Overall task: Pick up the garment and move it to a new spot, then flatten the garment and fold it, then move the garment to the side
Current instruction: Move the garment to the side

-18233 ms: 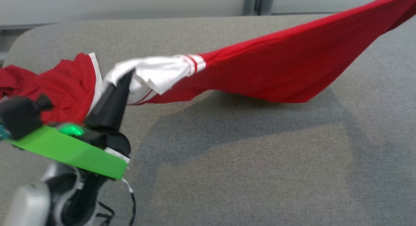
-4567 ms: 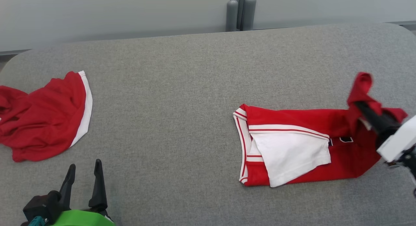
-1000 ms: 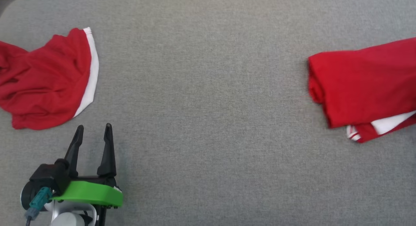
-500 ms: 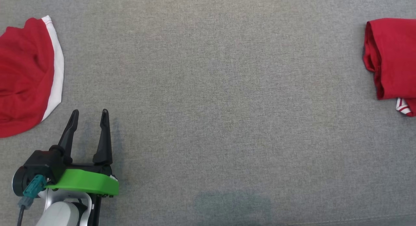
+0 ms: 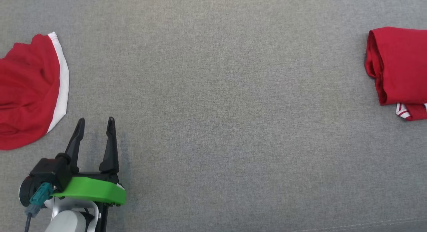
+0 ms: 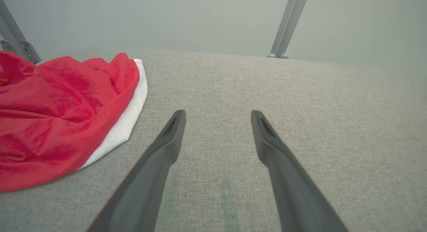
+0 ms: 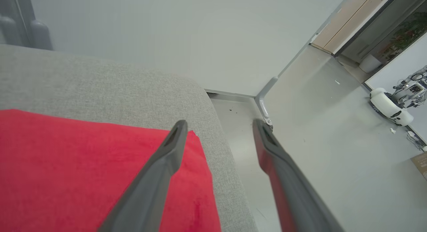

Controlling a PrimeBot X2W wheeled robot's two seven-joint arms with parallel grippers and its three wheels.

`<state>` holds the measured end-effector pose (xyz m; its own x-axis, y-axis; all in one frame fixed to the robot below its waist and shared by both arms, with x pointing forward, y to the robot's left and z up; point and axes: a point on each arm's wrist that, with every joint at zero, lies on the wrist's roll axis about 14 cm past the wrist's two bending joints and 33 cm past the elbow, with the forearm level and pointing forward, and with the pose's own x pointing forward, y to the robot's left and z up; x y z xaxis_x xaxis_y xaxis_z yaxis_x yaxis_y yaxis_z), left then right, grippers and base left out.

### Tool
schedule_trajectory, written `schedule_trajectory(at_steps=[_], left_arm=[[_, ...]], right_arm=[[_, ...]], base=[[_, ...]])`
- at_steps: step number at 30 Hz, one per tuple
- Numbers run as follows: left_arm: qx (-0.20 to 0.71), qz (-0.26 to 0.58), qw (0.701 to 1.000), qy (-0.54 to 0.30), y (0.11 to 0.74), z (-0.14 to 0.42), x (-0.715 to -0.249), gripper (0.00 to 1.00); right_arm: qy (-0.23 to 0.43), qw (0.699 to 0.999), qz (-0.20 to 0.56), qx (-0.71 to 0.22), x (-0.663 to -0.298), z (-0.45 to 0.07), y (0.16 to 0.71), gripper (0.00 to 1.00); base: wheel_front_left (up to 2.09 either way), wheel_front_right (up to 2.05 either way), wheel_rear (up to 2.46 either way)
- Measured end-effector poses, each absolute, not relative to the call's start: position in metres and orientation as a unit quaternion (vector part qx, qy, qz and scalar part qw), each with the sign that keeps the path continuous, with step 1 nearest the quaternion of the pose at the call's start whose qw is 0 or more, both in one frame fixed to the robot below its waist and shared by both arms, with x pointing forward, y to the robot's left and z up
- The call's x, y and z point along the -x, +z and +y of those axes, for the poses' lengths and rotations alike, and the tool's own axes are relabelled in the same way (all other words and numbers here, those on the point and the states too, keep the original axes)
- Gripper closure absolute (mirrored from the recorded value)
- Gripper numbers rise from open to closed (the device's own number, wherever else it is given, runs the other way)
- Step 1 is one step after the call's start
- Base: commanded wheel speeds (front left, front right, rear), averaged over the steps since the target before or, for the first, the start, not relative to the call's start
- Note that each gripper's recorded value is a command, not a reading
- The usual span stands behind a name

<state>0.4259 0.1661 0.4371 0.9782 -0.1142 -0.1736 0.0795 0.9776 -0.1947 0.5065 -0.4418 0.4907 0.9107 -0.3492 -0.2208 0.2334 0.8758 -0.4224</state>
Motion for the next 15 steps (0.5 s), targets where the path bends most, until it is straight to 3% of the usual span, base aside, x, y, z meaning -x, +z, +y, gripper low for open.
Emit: schedule_trajectory(at_steps=[9, 13, 15], left_arm=[[0.109, 0.078, 0.990, -0.040, 0.449, 0.162, -0.404, 0.00], [0.107, 0.076, 0.991, -0.034, 0.452, 0.165, -0.388, 0.00], [0.105, 0.072, 0.991, -0.035, 0.456, 0.165, -0.377, 0.00]], right_arm=[[-0.089, 0.983, 0.041, 0.158, -0.502, -0.376, 0.528, 0.00], [-0.059, 0.990, -0.007, 0.132, -0.473, -0.348, 0.542, 0.00], [-0.055, 0.993, -0.023, 0.102, -0.440, -0.336, 0.539, 0.00]], base=[[0.00, 0.00, 0.00], [0.00, 0.00, 0.00], [0.00, 0.00, 0.00]])
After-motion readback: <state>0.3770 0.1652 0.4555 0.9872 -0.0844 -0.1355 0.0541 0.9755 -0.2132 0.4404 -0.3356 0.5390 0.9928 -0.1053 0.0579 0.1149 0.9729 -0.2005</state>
